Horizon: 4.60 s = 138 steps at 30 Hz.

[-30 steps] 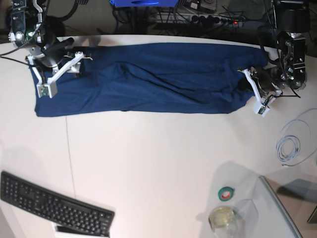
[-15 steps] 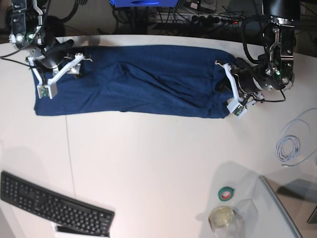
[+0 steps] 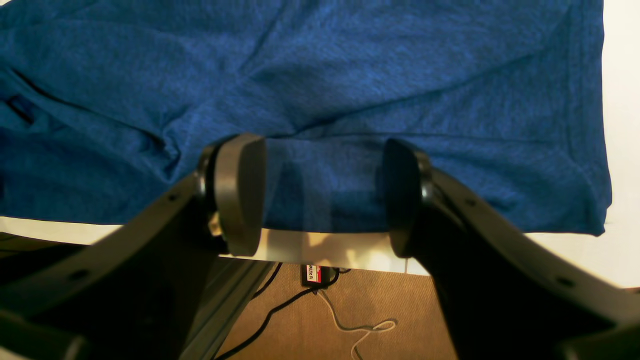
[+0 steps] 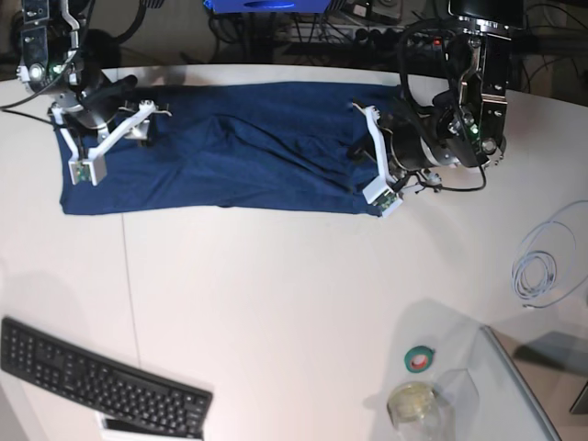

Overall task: Layout the t-shirt on the table in an organized manner, then fold the t-shirt properly
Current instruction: 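Carry the left gripper's end over toward the right gripper, folding the strip, then open the left gripper and raise it away from the shirt, then grasp the folded shirt edge with the right gripper and fold it over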

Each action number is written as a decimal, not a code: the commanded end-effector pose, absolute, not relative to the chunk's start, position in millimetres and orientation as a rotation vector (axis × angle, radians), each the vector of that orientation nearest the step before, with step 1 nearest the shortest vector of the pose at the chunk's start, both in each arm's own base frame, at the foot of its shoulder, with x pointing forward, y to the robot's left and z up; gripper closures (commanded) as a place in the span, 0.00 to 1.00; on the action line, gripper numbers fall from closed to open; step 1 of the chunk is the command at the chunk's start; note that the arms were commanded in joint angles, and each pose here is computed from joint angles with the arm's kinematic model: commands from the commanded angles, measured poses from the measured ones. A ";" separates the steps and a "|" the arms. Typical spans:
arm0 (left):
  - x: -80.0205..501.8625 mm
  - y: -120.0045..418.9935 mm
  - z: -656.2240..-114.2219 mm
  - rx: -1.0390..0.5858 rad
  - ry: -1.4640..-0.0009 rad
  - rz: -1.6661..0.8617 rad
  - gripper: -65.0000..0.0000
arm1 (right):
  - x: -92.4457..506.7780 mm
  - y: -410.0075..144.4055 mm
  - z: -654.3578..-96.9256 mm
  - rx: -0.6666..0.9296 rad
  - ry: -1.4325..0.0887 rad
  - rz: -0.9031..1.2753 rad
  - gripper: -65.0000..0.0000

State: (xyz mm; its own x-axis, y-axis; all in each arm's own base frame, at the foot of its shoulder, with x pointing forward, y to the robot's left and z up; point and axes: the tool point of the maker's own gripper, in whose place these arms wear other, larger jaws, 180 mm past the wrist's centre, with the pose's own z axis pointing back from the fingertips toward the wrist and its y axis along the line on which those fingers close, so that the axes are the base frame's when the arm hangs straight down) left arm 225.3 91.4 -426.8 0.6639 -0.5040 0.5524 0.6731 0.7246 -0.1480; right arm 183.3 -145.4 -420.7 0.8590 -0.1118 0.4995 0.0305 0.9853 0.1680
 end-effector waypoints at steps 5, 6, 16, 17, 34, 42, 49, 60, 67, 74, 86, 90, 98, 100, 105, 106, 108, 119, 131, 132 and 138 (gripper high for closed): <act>231.7 66.3 -417.5 -0.406 -0.533 -0.674 1.00 | 189.6 -148.2 -414.2 0.152 -0.566 -0.074 0.46; 233.3 62.5 -416.0 -0.413 -0.539 -0.674 1.00 | 189.6 -148.2 -414.2 0.152 -0.566 -0.074 0.46; 224.2 3.5 -411.7 -0.518 -0.533 -0.739 1.00 | 190.2 -148.2 -413.9 0.152 -0.567 -0.074 0.46; 222.8 -2.0 -414.6 -0.529 -0.521 -0.743 1.00 | 190.2 -148.2 -413.9 0.152 -0.567 -0.074 0.46; 236.7 -39.3 -429.3 -0.612 -0.467 -0.686 1.00 | 191.6 -148.7 -413.3 0.151 -0.571 -0.075 0.46; 239.2 -51.3 -423.3 -0.636 -0.480 -0.681 1.00 | 194.8 -148.1 -411.8 0.153 -0.576 -0.073 0.46; 236.9 -53.1 -431.7 -0.641 -0.452 -0.673 1.00 | 194.7 -147.0 -412.0 0.155 -0.576 -0.070 0.46; 241.1 -59.7 -438.6 -0.661 -0.422 -0.658 1.00 | 194.4 -146.5 -412.2 0.156 -0.574 -0.069 0.46; 241.6 -61.8 -435.9 -0.663 -0.426 -0.663 0.80 | 194.3 -145.9 -412.3 0.157 -0.573 -0.068 0.46; 225.4 -87.6 -432.7 -0.691 -0.408 -0.767 0.49 | 193.5 -147.4 -412.5 0.155 -0.573 -0.072 0.46; 224.2 -128.7 -410.7 -0.752 -0.443 -0.840 0.49 | 190.6 -179.7 -410.6 0.092 -0.583 -0.139 0.46; 223.2 -133.9 -405.1 -0.792 -0.449 -0.826 0.49 | 191.4 -219.8 -402.5 0.016 -0.612 -0.221 0.46; 256.5 -107.5 -378.8 -0.862 -0.533 -0.739 0.50 | 196.4 -211.8 -394.2 0.026 -0.637 -0.191 0.46; 276.4 -65.1 -378.2 -0.787 -0.586 -0.677 0.50 | 199.9 -189.7 -393.1 0.068 -0.639 -0.137 0.46; 288.2 105.7 -402.3 -0.495 -0.611 -0.433 0.50 | 215.2 -136.7 -388.6 0.177 -0.655 -0.033 0.46; 281.8 146.5 -407.4 -0.430 -0.600 -0.373 0.51 | 220.0 -125.3 -387.4 0.200 -0.660 -0.010 0.46; 267.2 208.6 -412.0 -0.337 -0.596 -0.259 0.63 | 228.4 -104.8 -382.1 0.240 -0.677 0.034 0.46; 183.7 368.3 -417.8 -0.104 -0.650 0.078 1.00 | 229.4 -50.4 -419.1 0.331 -0.564 0.099 0.46; 180.2 360.5 -426.2 -0.126 -0.638 0.092 1.00 | 231.7 -56.8 -435.1 0.312 -0.525 0.089 0.92; 180.2 360.5 -426.2 -0.126 -0.638 0.092 1.00 | 231.9 -56.7 -434.6 0.312 -0.526 0.089 0.91; 179.9 361.1 -426.3 -0.125 -0.638 0.094 1.00 | 238.5 -54.4 -428.0 0.317 -0.549 0.097 0.98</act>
